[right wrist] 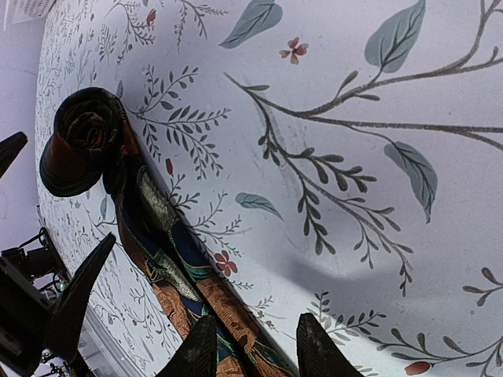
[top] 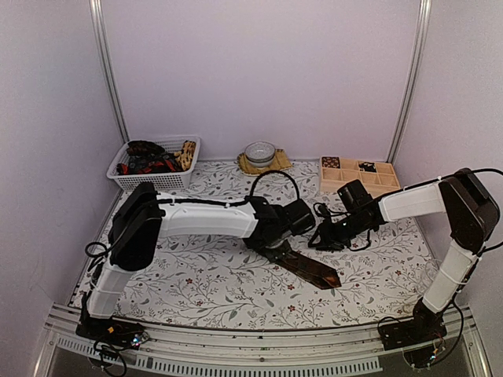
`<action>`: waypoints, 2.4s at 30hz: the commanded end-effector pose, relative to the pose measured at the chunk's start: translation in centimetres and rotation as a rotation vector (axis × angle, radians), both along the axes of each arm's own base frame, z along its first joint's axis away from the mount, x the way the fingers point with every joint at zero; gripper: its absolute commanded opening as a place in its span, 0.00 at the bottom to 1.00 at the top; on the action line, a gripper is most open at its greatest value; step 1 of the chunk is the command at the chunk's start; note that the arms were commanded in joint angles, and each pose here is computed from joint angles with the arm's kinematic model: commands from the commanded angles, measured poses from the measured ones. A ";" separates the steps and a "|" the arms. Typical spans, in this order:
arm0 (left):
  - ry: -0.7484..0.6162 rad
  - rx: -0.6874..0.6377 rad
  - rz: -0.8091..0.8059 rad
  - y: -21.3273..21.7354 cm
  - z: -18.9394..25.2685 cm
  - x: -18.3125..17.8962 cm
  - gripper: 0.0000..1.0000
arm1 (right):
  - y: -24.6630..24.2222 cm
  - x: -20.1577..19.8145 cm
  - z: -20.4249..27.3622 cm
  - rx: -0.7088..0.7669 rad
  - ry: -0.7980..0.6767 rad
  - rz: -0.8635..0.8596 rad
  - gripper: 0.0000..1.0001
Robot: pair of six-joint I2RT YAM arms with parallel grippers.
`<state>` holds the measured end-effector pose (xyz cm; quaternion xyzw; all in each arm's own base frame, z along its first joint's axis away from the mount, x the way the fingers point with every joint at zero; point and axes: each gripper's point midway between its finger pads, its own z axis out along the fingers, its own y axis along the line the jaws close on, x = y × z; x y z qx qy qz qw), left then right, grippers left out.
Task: Roll the ties
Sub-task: Roll the tie at the center of the board.
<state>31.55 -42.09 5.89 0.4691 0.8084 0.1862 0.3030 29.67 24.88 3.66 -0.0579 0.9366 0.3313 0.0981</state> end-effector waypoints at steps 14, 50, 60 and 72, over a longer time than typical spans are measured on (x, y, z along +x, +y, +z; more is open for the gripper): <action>0.336 -0.904 -0.043 2.4 15.8 0.9 1.00 | 5.6 2.3 10.1 0.246 -0.160 -0.006 0.41; 0.573 -0.954 0.155 8.0 0.9 5.1 0.71 | 15.0 1.3 1.4 0.436 0.274 -0.298 0.48; 0.611 -0.882 0.156 7.2 -2.5 4.0 0.70 | 15.7 1.8 0.7 0.432 0.297 -0.305 0.47; 0.611 -0.870 0.096 5.7 -2.1 3.0 0.71 | 14.8 2.2 -1.1 0.382 0.292 -0.330 0.37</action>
